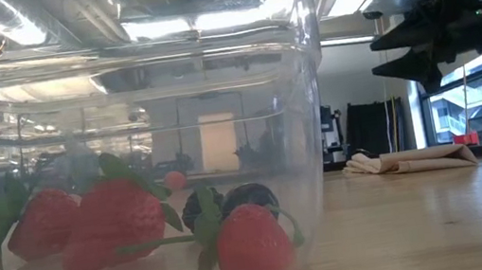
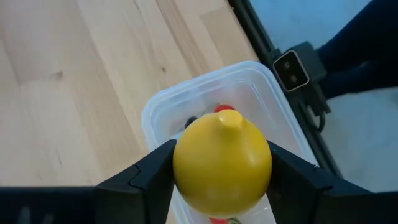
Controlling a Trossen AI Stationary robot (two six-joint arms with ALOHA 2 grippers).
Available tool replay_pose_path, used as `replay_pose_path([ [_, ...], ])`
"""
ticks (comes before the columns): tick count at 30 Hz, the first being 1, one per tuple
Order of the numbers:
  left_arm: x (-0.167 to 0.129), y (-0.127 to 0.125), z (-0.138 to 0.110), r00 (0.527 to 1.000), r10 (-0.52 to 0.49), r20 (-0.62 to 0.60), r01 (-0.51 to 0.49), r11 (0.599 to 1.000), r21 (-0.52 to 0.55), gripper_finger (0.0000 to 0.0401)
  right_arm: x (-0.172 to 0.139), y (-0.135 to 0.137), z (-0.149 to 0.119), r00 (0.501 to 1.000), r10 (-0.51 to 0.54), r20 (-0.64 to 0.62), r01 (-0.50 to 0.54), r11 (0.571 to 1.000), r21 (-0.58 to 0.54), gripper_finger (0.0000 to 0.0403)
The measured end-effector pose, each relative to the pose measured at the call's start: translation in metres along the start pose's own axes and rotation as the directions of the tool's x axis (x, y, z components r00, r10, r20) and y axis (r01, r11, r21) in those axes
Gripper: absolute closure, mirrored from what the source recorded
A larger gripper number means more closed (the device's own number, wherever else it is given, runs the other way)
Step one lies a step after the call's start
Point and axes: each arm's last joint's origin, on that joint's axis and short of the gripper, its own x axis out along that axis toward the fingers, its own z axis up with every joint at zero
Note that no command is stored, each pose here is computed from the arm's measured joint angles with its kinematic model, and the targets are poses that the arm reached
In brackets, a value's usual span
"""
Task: Pick and placing Produce into tupperware
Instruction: Put the yellow lemon into the transparent bin
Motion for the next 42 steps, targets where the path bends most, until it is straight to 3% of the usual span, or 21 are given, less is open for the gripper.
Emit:
replay_pose_path([
  [11, 0.027, -0.006, 0.006, 0.988, -0.035, -0.149, 0.04, 0.999, 0.036, 0.0198, 0.0, 0.004, -0.003, 0.999, 0.031, -0.021, -0.031, 1.0, 0.001, 0.016],
  [36, 0.028, -0.014, 0.006, 0.987, -0.042, -0.155, 0.04, 0.999, -0.014, 0.0182, 0.0, 0.005, -0.004, 0.999, 0.036, -0.032, -0.034, 0.998, 0.047, 0.0159],
  [42, 0.028, -0.014, 0.006, 0.987, -0.042, -0.155, 0.042, 0.999, -0.001, 0.0157, 0.0, 0.005, -0.004, 0.999, 0.036, -0.031, -0.034, 0.998, 0.046, 0.0159],
])
